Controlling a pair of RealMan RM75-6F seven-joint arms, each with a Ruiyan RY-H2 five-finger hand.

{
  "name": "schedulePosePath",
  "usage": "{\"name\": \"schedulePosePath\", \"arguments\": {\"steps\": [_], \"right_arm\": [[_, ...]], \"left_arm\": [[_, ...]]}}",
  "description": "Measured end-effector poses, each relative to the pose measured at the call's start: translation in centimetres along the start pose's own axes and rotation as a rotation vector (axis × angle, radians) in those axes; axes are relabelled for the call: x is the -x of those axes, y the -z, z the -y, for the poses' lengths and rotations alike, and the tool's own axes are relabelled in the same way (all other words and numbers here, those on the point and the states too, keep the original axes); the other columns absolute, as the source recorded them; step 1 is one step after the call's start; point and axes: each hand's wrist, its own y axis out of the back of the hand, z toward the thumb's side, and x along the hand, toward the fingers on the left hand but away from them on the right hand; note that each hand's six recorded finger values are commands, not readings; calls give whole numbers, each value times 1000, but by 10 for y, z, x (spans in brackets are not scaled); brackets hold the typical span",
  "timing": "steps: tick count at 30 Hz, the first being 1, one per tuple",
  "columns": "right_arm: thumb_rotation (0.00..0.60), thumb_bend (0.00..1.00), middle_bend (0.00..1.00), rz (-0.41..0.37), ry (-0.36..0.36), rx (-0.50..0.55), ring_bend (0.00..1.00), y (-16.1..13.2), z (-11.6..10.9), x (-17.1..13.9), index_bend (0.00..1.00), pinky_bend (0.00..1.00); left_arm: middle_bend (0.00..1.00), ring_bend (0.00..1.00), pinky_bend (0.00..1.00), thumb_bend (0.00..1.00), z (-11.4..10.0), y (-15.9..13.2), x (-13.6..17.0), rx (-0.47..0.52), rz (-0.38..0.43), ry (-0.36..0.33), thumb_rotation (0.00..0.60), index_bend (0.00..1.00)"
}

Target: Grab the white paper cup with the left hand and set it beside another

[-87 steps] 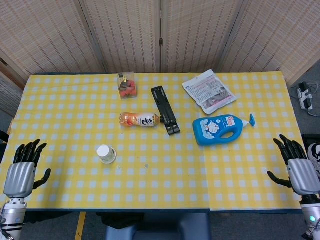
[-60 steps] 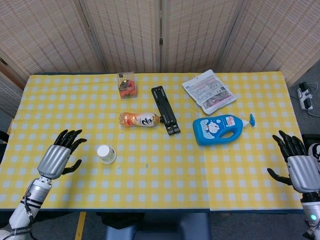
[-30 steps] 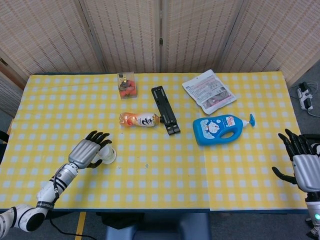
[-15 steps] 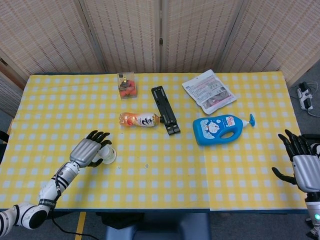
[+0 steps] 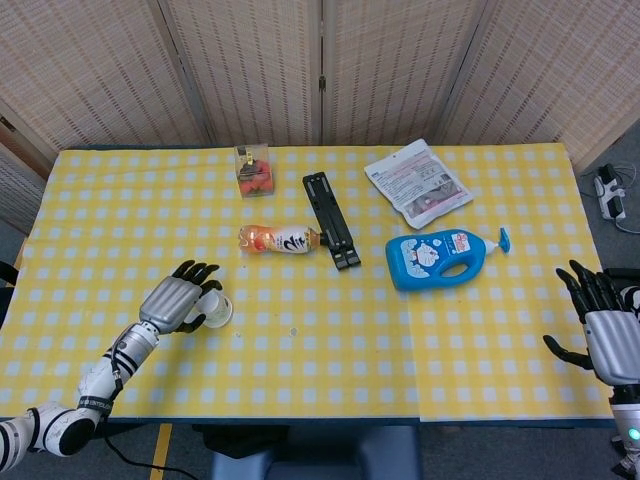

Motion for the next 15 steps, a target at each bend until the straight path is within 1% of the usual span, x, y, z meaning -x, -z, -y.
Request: {"name": "schedulePosePath", "arguments": {"steps": [5,15], "right_arm": [[600,263,0,3,-1,2,22,1,1,0,0,0],[600,263,0,3,-1,1,15,1,1,0,0,0]], "left_arm": [[98,75,4,463,0,0,0,-1,1,1,600,307],[115,87,8,463,-3,-1,-1,-4,2,-14,600,358]]}}
